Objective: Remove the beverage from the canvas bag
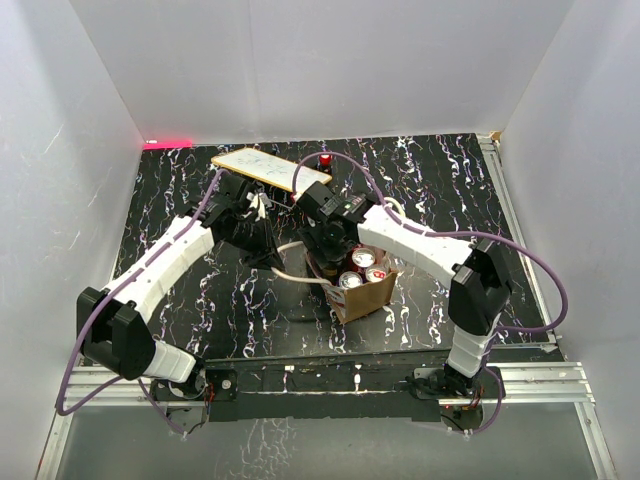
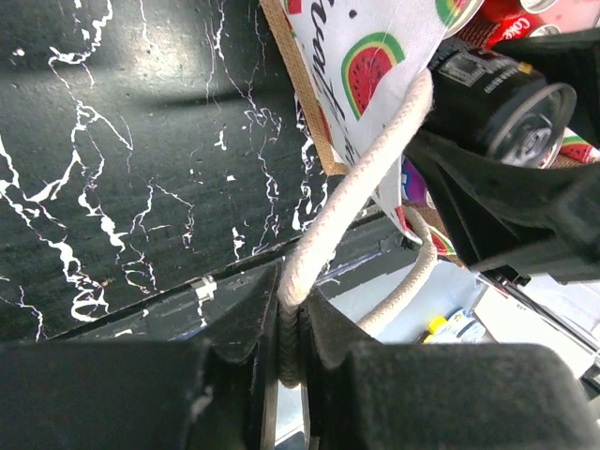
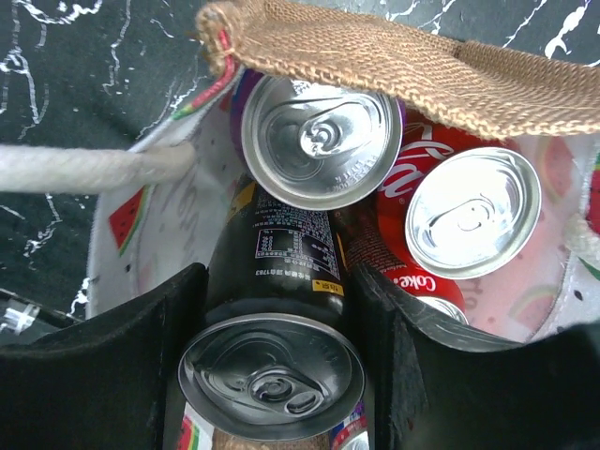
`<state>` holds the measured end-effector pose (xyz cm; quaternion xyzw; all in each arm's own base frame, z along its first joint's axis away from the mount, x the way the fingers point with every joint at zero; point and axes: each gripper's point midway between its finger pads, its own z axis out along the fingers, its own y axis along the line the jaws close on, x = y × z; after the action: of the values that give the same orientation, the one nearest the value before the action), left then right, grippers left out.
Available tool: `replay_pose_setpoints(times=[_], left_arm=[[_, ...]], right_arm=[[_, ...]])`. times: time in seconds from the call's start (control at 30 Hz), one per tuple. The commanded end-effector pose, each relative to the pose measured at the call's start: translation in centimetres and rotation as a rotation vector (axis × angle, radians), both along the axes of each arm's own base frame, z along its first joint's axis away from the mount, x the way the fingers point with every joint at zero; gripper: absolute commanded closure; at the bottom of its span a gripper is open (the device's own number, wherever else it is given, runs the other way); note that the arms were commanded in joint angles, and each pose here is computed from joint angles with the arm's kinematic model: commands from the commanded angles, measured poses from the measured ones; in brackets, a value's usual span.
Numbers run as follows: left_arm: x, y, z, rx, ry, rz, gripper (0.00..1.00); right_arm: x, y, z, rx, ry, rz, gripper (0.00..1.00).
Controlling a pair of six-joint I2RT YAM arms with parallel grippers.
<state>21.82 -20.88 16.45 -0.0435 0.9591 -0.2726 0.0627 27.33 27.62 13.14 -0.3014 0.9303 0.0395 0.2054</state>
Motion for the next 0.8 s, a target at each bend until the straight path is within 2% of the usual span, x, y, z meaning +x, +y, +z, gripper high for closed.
replay_pose_setpoints(times=[0.0,0.17,0.47,0.77], left_arm=[[0.0,1.5,1.5,0.059,-0.047,0.023,1.0],[0.4,3.4,1.5,0.146,-0.074,0.033,1.0],[1.3,6.4,2.2,0.214,-0.096,0.069,1.0],[1.1,6.7,2.2,0.203,-0.081,0.068,1.0]], right_arm=[[1.9,2.5,8.1,0.195,-0.171,-0.01,0.82],[2.3,2.7,11.7,0.256,-0.228,-0.019,0.92],[3.6,1.4,19.7,0.33,-0.418,-0.066,0.92],[5.7,-5.2,29.5,0.305,-0.731,-0.281,0.92]])
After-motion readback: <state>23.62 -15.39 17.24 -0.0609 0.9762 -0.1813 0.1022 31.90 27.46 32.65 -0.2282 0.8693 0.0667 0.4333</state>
